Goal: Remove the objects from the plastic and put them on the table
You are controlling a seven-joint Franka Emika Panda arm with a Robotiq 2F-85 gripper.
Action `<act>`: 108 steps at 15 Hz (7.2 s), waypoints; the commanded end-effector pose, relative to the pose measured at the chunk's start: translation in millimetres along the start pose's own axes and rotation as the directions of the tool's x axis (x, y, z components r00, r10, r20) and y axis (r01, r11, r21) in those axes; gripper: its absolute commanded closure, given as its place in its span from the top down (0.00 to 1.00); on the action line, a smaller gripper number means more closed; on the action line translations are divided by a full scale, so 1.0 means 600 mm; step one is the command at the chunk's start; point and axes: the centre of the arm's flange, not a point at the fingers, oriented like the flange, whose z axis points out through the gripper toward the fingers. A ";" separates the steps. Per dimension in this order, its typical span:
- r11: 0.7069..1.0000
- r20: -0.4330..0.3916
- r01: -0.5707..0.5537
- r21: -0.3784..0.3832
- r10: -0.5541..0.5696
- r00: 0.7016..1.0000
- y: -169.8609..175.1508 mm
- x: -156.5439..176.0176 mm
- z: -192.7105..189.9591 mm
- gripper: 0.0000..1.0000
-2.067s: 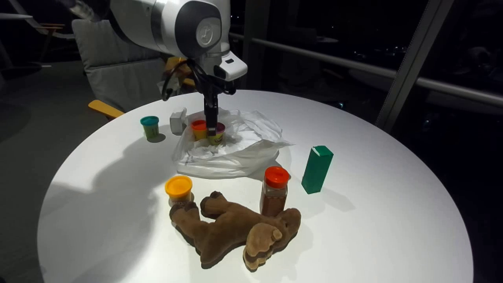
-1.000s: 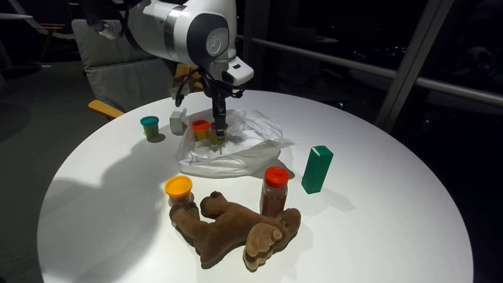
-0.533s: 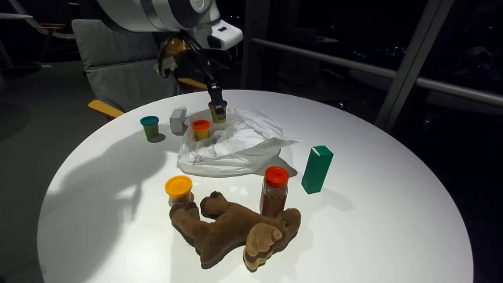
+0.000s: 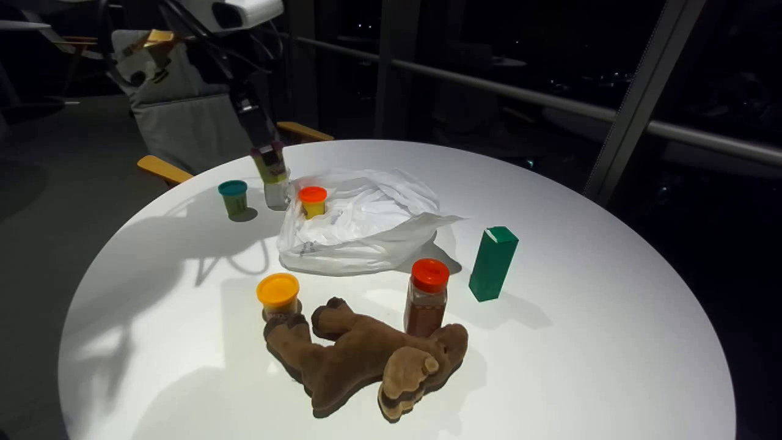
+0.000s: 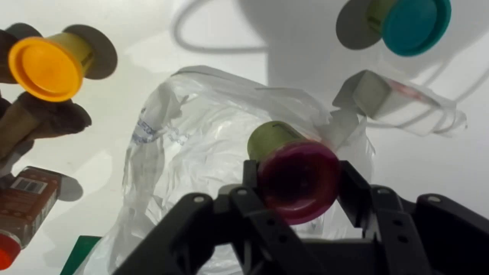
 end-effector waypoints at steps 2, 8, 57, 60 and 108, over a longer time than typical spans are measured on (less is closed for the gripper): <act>0.991 0.035 0.137 -0.003 -0.137 0.990 0.044 -0.132 -0.024 0.28; 0.959 0.021 0.284 -0.007 -0.284 0.959 0.036 -0.162 0.035 0.28; 0.989 0.170 -0.141 0.053 0.130 0.977 -0.012 0.182 0.220 1.00; 0.990 0.182 -0.135 0.052 0.123 0.976 -0.035 0.188 0.242 1.00; 0.958 0.013 -0.275 -0.086 0.277 0.961 0.083 0.081 0.041 0.21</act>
